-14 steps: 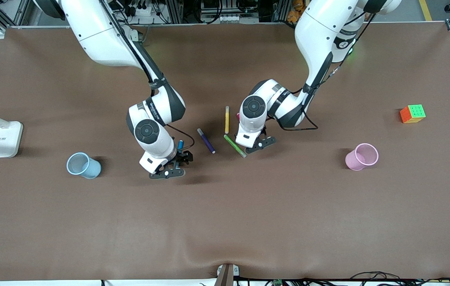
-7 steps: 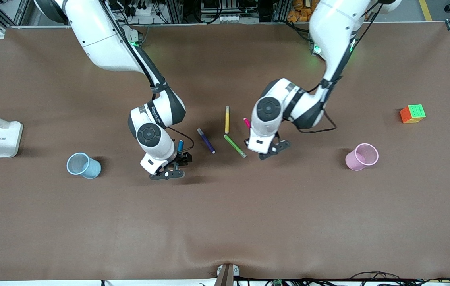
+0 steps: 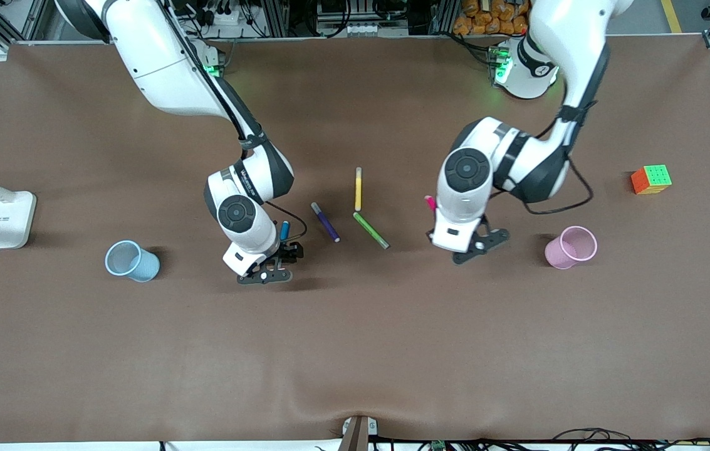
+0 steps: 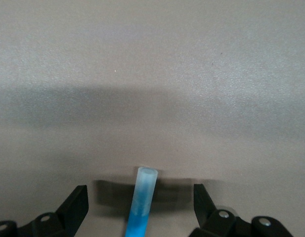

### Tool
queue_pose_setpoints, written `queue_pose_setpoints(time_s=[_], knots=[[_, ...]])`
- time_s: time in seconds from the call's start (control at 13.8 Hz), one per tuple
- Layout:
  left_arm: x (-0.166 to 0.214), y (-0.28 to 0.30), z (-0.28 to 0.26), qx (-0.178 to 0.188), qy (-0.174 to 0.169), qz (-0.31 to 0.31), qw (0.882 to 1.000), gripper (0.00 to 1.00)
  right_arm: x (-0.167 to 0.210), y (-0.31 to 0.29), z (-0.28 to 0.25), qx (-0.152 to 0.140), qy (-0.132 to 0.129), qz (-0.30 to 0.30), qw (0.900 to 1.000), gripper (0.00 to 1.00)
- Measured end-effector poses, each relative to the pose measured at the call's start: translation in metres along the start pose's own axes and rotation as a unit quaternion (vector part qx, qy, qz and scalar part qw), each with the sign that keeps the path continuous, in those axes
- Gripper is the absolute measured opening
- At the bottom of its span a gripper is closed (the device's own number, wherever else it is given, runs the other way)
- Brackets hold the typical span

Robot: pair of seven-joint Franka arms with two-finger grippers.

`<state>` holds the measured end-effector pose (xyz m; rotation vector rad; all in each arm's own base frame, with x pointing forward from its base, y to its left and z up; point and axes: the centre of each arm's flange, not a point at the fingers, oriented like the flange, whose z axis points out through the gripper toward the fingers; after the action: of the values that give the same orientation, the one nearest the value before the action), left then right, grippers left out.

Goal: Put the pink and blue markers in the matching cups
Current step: 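Carry the pink marker to the pink cup while the right gripper carries blue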

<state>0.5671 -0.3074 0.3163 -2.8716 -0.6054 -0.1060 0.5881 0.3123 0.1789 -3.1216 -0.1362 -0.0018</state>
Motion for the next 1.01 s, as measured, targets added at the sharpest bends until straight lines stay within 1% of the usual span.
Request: queue_pose_setpoints(time_s=[0.14,0.22,0.36,0.51,0.65,0.8,1.01], knots=[[0.026,-0.023,-0.011,0.018,0.032,0.039,0.999,0.17,0.0,0.0,0.0,0.0,0.0,0.0,1.0,0.76],[0.038,-0.032,-0.018,0.018,0.042,0.048,0.998,0.17,0.0,0.001,0.0,-0.001,0.0,-0.001,1.0,0.63],[0.054,-0.045,-0.029,0.025,0.05,0.05,0.997,0.17,0.001,0.002,0.0,-0.006,0.002,-0.005,1.0,0.42],[0.065,-0.057,-0.038,0.042,0.063,0.047,0.996,0.17,0.002,0.003,-0.002,-0.01,0.006,-0.009,1.0,0.18],[0.085,-0.079,-0.041,0.06,0.076,0.036,0.995,0.17,0.006,0.004,-0.011,-0.012,0.014,-0.012,1.0,0.17],[0.111,-0.106,-0.038,0.087,0.1,0.031,0.991,0.17,0.012,0.007,-0.031,-0.01,0.025,-0.019,0.999,0.17],[0.143,-0.144,-0.039,0.135,0.145,0.045,0.979,0.17,0.025,0.035,-0.084,-0.013,0.028,-0.073,0.997,0.17]])
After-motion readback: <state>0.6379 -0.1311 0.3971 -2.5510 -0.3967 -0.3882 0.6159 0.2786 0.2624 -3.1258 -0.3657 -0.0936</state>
